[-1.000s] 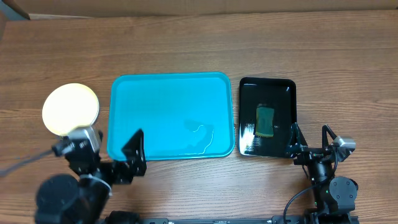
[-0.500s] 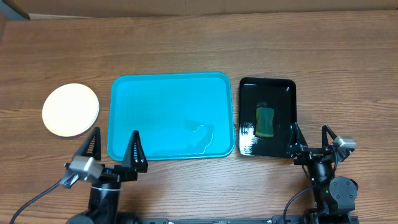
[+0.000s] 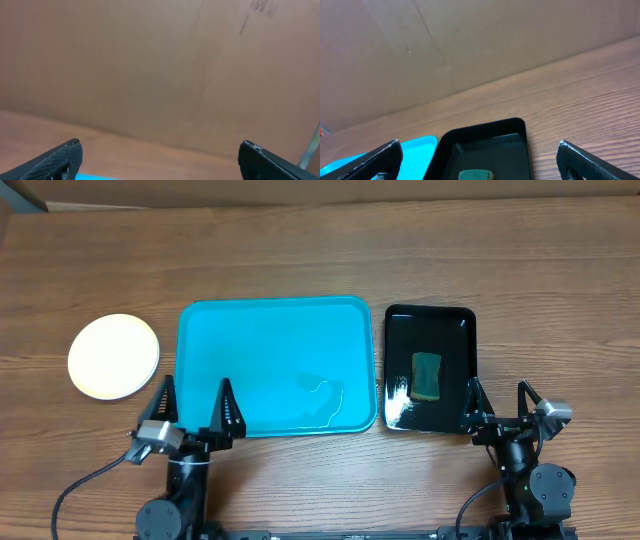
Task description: Clean dirty plates on tray and stack at the side
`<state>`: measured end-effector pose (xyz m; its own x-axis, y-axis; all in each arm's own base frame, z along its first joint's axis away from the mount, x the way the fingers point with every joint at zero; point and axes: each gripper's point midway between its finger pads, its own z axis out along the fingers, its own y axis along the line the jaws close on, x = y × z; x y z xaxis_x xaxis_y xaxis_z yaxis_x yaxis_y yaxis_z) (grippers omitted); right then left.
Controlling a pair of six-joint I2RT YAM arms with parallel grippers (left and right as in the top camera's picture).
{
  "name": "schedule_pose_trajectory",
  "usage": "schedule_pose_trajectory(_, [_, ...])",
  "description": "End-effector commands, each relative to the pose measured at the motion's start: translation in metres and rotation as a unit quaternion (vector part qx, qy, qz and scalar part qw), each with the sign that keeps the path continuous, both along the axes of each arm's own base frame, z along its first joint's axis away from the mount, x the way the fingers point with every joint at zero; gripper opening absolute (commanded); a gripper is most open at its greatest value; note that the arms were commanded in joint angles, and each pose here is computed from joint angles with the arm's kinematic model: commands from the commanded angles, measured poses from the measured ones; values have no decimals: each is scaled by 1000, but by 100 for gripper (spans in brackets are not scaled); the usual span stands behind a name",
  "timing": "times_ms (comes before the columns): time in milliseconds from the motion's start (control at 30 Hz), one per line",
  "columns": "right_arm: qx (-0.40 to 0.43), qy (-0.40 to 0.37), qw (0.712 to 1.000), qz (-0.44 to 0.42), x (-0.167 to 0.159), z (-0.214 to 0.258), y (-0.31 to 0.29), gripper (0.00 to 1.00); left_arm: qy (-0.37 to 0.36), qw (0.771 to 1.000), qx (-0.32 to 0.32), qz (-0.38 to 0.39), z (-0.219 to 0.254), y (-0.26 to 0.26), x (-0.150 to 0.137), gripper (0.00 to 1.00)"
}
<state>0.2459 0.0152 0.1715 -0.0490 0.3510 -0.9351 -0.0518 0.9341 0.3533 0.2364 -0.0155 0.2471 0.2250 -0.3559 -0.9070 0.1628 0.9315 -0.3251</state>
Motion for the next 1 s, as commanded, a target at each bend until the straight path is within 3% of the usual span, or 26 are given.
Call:
schedule_pose_trajectory(0, [-2, -2, 1000, -3, 0, -2, -1, 100, 20, 999, 3, 34, -16, 11, 4, 100])
schedule_pose_trajectory(300, [-2, -2, 1000, -3, 0, -2, -1, 100, 169, 978, 6, 120, -89, 41, 8, 100])
schedule_pose_trajectory(433, [-2, -2, 1000, -3, 0, -2, -1, 100, 166, 977, 53, 126, -87, 42, 8, 100])
schedule_pose_trajectory(967, [-2, -2, 1000, -3, 0, -2, -1, 100, 166, 975, 61, 133, -86, 45, 7, 100])
